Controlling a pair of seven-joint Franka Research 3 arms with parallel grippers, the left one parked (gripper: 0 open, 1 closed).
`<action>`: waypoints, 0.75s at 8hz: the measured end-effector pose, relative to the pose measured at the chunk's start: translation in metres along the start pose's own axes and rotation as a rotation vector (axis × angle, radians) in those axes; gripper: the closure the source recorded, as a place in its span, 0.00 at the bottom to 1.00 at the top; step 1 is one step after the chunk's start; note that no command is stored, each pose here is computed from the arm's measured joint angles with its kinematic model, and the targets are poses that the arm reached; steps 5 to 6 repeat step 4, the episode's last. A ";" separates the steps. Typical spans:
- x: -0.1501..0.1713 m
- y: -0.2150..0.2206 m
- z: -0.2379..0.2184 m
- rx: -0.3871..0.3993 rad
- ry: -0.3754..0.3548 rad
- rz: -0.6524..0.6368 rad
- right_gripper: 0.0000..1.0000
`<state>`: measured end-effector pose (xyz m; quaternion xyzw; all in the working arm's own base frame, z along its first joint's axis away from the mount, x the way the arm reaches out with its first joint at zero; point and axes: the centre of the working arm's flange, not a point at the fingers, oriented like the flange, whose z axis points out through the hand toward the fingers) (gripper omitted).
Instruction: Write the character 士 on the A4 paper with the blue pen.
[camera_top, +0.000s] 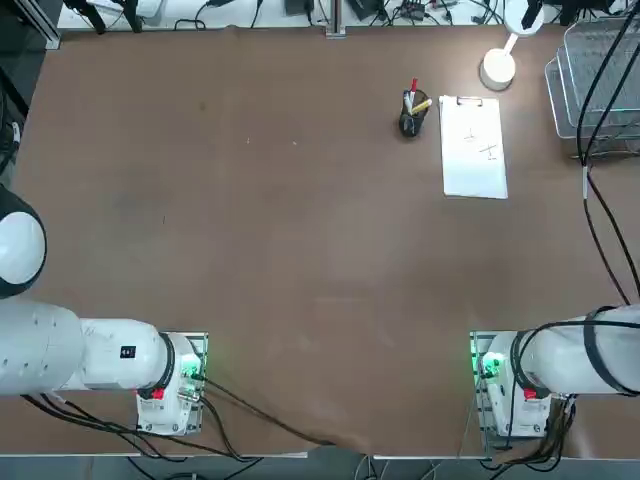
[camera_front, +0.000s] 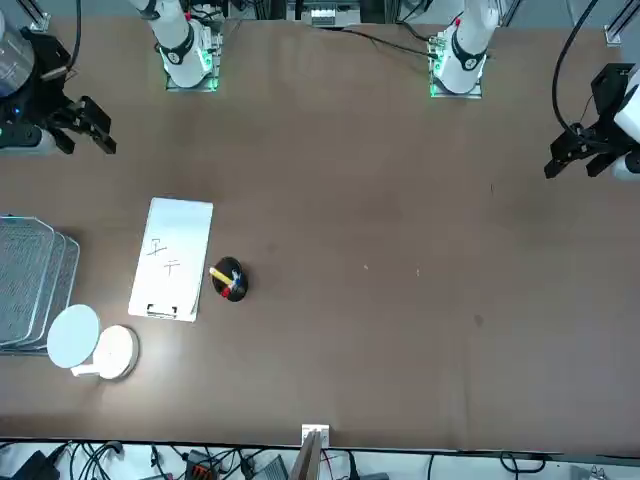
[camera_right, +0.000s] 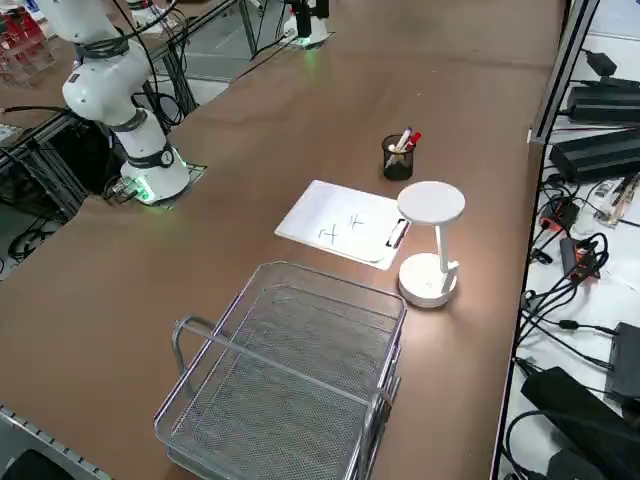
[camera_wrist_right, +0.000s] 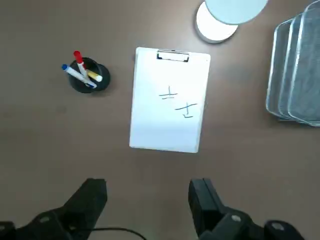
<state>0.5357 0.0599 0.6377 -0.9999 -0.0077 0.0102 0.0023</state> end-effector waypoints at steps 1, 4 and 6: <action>0.000 0.007 -0.001 0.038 -0.002 0.007 0.00; 0.001 0.022 -0.001 0.061 -0.002 0.010 0.00; 0.001 0.022 -0.001 0.061 -0.002 0.010 0.00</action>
